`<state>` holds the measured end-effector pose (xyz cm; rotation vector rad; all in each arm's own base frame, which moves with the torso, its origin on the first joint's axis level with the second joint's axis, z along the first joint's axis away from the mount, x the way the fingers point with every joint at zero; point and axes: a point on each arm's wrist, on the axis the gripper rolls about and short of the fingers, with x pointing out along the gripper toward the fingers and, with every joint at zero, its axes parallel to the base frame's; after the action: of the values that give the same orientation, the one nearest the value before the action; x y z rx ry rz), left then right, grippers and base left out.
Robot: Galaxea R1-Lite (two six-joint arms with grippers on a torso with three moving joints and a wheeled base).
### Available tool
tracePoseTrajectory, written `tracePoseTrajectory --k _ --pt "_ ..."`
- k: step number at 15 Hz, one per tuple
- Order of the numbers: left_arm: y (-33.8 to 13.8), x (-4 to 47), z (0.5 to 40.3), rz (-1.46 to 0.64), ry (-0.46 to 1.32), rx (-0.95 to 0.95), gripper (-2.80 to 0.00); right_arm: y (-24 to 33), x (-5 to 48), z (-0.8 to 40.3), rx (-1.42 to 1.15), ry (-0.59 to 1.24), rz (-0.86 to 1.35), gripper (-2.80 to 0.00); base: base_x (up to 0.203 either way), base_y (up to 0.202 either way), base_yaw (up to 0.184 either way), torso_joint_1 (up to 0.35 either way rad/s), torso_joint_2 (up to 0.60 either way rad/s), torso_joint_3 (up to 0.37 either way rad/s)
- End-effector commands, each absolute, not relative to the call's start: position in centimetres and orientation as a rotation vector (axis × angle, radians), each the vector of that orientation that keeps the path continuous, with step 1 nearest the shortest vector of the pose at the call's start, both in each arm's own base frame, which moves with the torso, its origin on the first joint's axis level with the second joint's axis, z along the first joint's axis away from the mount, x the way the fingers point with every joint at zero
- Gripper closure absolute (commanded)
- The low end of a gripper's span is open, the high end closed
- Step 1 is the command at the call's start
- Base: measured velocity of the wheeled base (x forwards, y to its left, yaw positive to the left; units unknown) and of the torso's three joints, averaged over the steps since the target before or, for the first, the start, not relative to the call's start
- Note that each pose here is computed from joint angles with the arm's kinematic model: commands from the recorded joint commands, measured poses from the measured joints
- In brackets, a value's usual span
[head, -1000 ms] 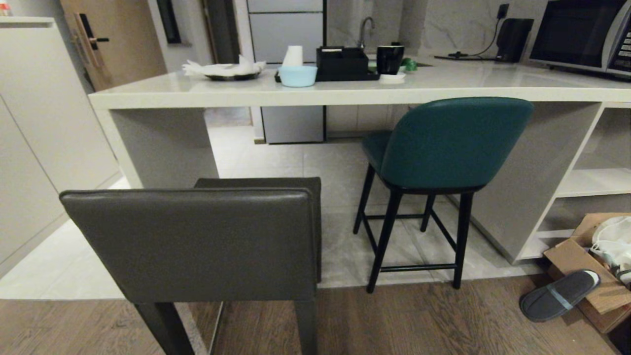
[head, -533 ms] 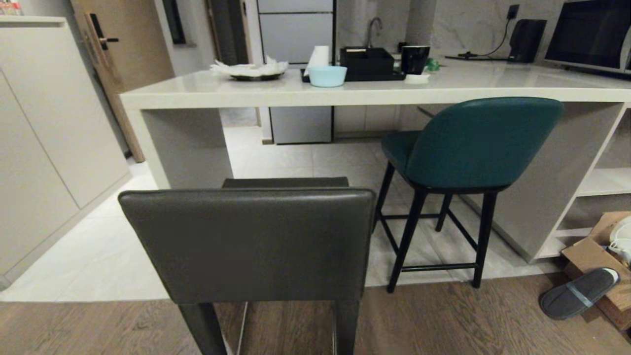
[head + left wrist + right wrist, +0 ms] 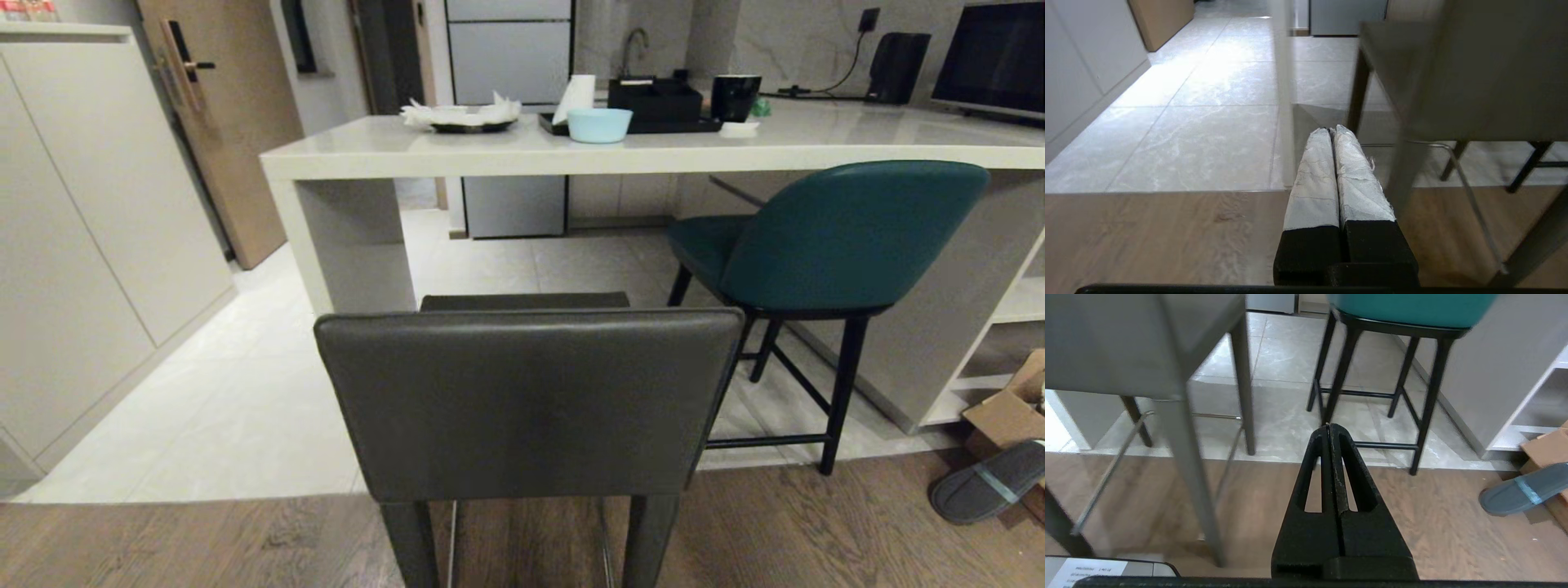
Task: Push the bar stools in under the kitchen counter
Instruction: Push the gray chair back under the dining table
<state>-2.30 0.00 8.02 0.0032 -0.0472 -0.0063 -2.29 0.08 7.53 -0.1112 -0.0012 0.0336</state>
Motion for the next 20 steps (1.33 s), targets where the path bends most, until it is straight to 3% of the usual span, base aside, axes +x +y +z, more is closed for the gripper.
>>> tracePoseTrajectory --k 1,4,7,12,17,20 --pt "0.0 -2.1 7.5 -0.006 -0.028 0.003 0.00 0.1 -2.3 7.5 -0.116 -0.001 0.041 0.00 0.000 0.178 0.000 0.002 0.00 0.006" --pt "0.0 -2.4 8.5 -0.012 -0.061 0.002 0.00 0.1 -2.5 8.8 -0.120 -0.006 0.047 0.00 0.000 0.051 0.000 0.000 0.00 0.000" --pt "0.0 -2.0 13.0 -0.032 -0.040 -0.024 0.00 0.1 -0.9 12.5 -0.102 0.084 0.058 0.00 0.000 0.000 0.000 0.000 0.00 0.000" --pt "-0.4 7.5 17.4 -0.078 0.088 -0.055 0.00 0.3 8.1 18.3 -0.080 0.120 0.078 0.00 0.000 0.000 0.000 0.000 0.00 0.000" --pt "-3.1 16.3 16.0 -0.205 0.154 -0.051 0.00 3.2 17.1 18.1 0.017 0.121 0.153 0.00 0.000 0.000 0.000 0.000 0.00 0.000" --pt "-6.0 19.8 14.1 -0.242 0.146 -0.038 0.00 7.9 19.1 17.9 0.045 0.070 0.257 0.00 0.000 0.000 0.000 0.000 0.00 0.000"
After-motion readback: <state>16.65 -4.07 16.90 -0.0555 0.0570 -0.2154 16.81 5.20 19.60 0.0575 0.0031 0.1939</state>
